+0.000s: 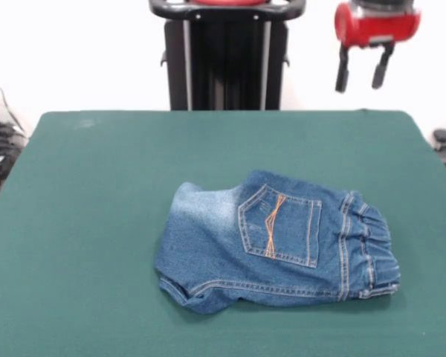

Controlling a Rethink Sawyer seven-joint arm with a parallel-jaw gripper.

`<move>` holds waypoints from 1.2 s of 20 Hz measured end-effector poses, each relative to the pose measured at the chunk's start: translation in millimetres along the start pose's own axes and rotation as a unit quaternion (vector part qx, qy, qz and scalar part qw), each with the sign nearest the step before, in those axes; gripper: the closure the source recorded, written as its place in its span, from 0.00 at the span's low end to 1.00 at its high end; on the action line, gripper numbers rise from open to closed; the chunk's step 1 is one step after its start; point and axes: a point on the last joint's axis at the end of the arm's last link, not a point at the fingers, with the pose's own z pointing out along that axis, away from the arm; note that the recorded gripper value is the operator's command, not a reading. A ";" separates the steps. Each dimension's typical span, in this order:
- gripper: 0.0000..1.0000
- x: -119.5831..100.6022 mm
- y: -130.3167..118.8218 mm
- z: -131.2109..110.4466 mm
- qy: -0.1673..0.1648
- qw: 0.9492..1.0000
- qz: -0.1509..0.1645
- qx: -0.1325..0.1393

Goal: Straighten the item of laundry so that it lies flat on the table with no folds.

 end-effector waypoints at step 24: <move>0.00 -107.1 -13.3 124.7 -0.019 0.999 -0.004 0.048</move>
